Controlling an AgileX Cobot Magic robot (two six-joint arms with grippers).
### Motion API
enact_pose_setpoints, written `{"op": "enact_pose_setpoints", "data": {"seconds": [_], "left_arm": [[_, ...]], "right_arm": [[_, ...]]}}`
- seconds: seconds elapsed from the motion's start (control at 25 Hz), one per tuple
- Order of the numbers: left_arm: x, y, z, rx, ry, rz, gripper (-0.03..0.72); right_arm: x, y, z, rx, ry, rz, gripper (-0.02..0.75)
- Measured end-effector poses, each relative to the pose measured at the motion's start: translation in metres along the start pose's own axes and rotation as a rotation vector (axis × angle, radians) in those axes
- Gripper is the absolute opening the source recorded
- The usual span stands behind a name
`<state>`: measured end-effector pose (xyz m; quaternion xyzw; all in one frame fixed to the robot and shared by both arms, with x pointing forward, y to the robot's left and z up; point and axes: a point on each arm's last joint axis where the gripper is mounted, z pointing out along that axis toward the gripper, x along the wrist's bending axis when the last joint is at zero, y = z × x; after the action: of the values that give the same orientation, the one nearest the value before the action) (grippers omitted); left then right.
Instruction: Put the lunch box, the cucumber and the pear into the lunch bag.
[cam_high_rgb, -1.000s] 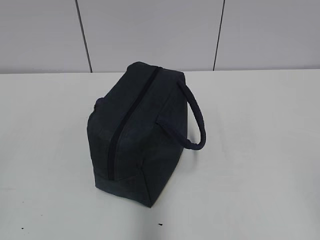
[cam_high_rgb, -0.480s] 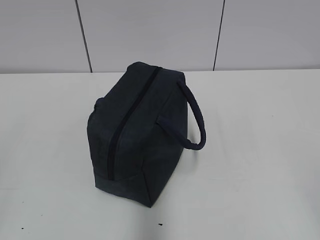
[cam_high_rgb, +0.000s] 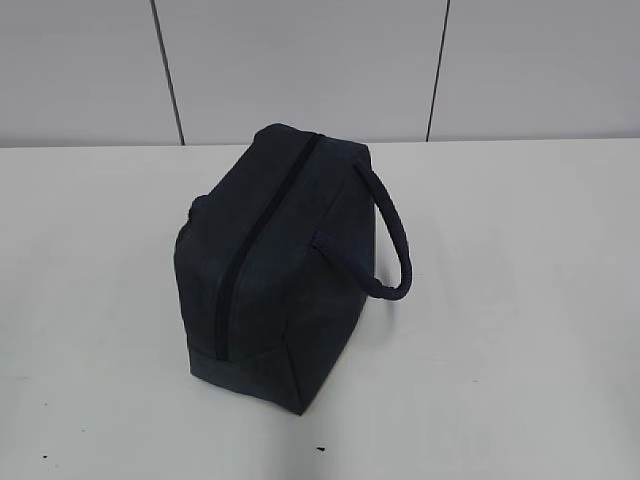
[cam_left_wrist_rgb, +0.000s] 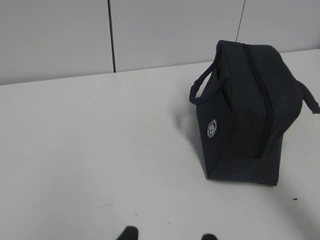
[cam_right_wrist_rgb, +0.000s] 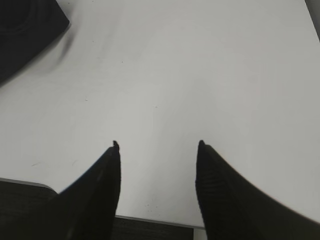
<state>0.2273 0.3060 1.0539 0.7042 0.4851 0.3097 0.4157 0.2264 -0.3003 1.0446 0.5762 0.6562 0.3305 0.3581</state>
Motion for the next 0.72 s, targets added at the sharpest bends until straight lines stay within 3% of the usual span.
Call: {"op": "enact_pose_setpoints", "data": {"seconds": [0.4, 0.72], "left_arm": [[-0.0001, 0.0, 0.0, 0.0, 0.01, -0.005, 0.243], [-0.003, 0.0, 0.0001, 0.008, 0.21, -0.109, 0.242]], "right_arm": [[0.0, 0.0002, 0.0, -0.002, 0.0, 0.0, 0.386], [0.0, 0.0002, 0.0, -0.002, 0.0, 0.0, 0.386]]}}
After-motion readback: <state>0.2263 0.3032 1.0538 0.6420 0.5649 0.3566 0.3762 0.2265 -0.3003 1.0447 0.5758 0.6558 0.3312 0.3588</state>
